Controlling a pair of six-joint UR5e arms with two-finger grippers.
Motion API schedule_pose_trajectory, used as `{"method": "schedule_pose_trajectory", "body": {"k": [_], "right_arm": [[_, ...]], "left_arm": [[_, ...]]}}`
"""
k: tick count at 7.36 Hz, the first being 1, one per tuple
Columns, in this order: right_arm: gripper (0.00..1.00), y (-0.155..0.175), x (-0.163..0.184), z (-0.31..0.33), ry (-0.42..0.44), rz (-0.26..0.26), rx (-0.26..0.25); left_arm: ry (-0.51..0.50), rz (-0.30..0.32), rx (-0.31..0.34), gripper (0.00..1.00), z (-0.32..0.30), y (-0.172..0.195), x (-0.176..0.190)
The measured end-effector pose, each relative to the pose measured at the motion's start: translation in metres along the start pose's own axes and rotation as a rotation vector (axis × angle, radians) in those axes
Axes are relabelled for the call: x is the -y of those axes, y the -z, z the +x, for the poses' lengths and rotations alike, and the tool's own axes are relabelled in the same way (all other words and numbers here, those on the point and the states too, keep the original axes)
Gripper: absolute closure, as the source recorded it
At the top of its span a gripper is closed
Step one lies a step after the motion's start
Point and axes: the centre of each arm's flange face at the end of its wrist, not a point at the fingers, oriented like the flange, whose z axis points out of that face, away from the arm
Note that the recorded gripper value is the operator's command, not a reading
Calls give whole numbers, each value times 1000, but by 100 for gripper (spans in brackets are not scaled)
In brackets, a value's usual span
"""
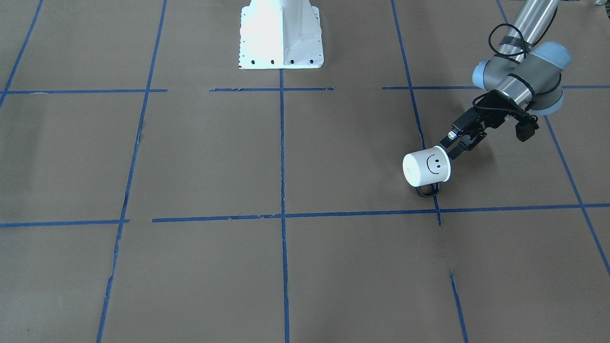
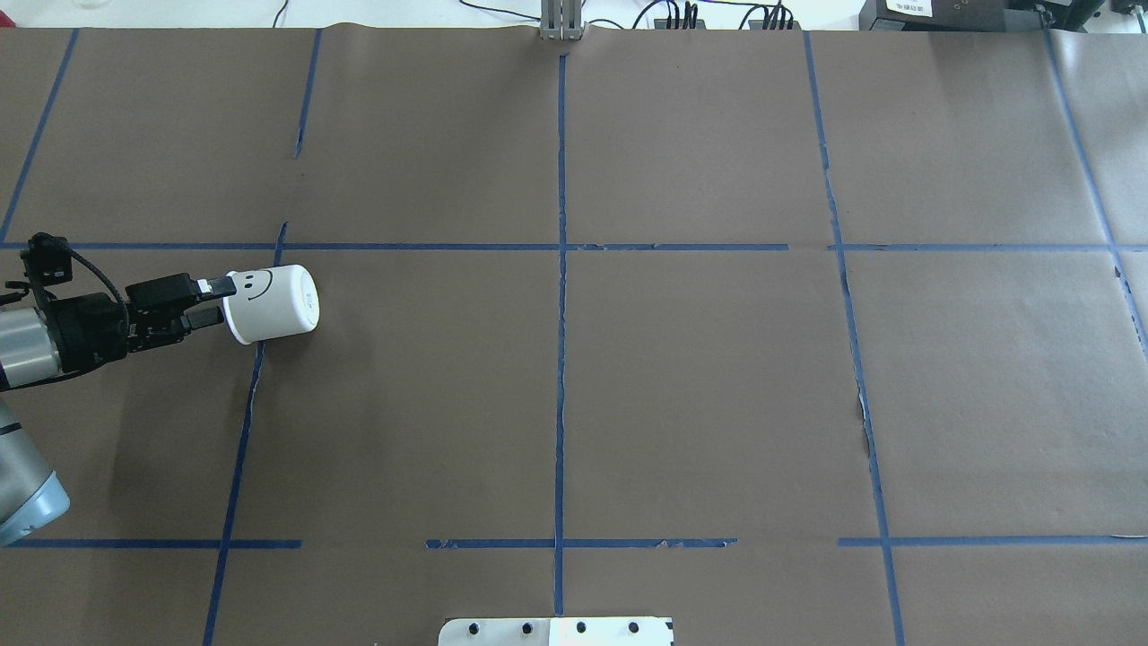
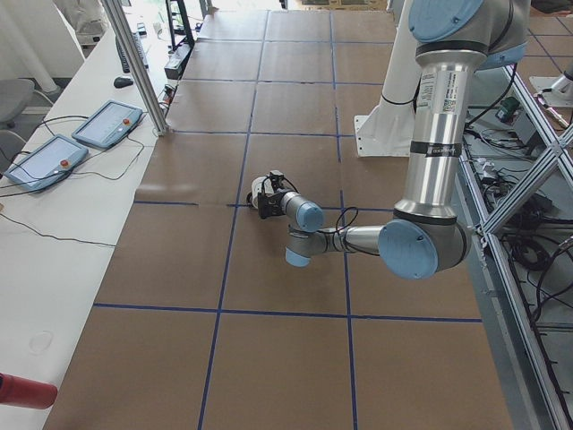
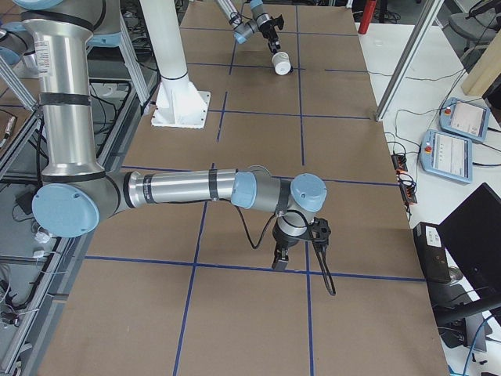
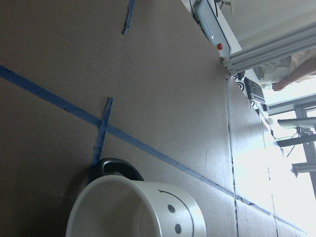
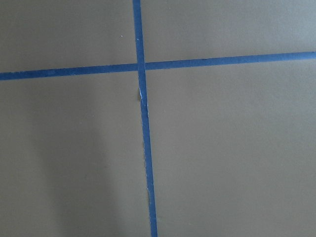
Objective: Flip mug
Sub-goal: 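Close the left gripper on the rim of the white mug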
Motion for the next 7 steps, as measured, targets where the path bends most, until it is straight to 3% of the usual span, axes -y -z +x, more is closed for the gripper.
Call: {"method": "schedule_pose_trajectory", "body": {"k": [2,4,7], "right_arm": [[0,0,0,0,0,0,0],[0,0,0,0,0,0,0],[0,0,0,0,0,0,0]], "left_arm": [[35,26,-40,51,-3,-13,6],[81,43,-60,100,-3,-21,9],[164,42,-88,100,8,-33,11]]}}
